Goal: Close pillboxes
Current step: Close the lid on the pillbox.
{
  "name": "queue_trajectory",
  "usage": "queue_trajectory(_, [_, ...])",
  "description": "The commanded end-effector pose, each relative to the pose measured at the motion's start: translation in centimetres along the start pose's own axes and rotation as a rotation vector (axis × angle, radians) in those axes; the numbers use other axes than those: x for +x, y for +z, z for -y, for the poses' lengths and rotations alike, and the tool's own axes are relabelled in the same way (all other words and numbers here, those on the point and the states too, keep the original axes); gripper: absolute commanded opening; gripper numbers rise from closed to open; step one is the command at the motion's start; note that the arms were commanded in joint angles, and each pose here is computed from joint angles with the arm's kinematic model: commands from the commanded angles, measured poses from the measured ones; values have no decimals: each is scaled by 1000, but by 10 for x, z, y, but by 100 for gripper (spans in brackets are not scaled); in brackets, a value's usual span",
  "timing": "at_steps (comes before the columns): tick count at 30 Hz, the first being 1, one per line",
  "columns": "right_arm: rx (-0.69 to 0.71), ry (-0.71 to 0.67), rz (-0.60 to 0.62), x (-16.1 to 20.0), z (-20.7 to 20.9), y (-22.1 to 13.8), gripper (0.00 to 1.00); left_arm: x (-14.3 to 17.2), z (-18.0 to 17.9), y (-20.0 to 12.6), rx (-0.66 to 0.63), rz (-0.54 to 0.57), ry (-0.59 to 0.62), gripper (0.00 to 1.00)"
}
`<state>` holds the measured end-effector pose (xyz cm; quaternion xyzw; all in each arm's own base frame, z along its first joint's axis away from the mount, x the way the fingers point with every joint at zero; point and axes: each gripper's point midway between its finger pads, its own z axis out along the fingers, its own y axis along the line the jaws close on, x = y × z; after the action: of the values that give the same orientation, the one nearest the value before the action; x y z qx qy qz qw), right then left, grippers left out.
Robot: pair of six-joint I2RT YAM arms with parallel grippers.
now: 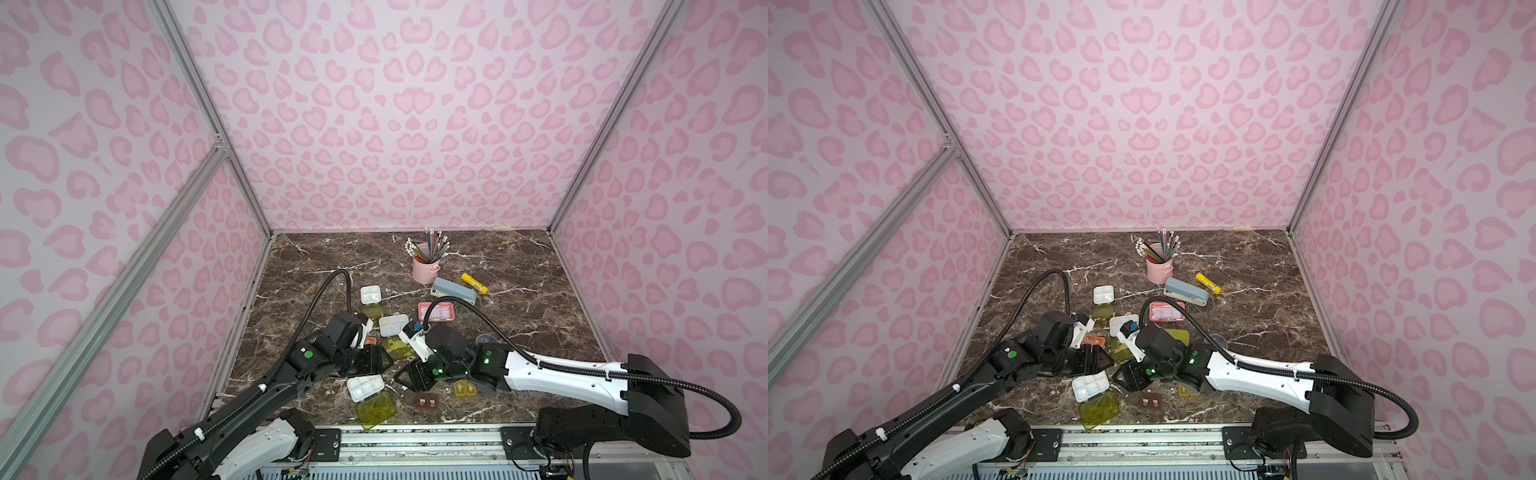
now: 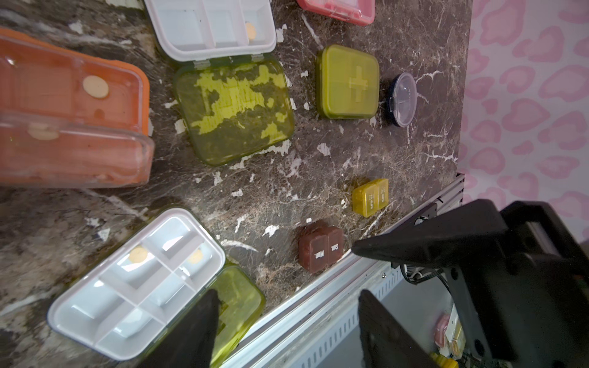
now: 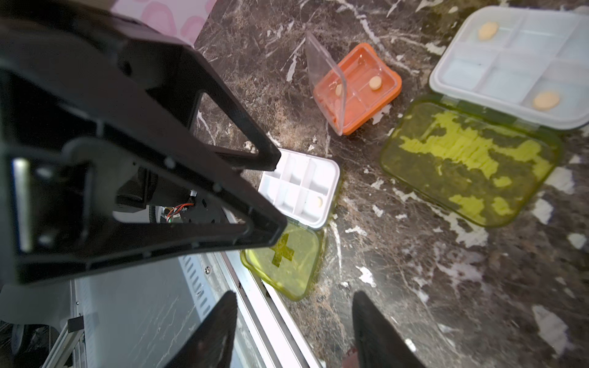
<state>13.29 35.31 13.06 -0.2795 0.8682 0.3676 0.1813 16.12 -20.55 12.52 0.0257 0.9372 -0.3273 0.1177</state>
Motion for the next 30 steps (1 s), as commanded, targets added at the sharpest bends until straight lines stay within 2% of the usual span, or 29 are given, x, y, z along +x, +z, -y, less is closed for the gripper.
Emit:
queue_trajectory(1, [16,14,40,-10,2,-1,65,-4,5,-4,30,13,-2,76])
queue_trajectory(6, [29,62,68,-18,9,-5,73,-17,8,-7,89,30,-34,84])
queue_trajectory(9, [46,105,87,-23,19,-9,73,-27,5,-9,99,38,-45,87])
queue_trajectory(15, [66,213,136,-33,48,-22,73,-53,3,-9,126,44,-80,87])
queue_trajectory(21, [63,353,160,-28,88,-31,73,-83,14,1,123,27,-54,87])
queue_trajectory(30, [28,396,151,-25,91,-18,73,-139,30,33,130,-22,-17,87])
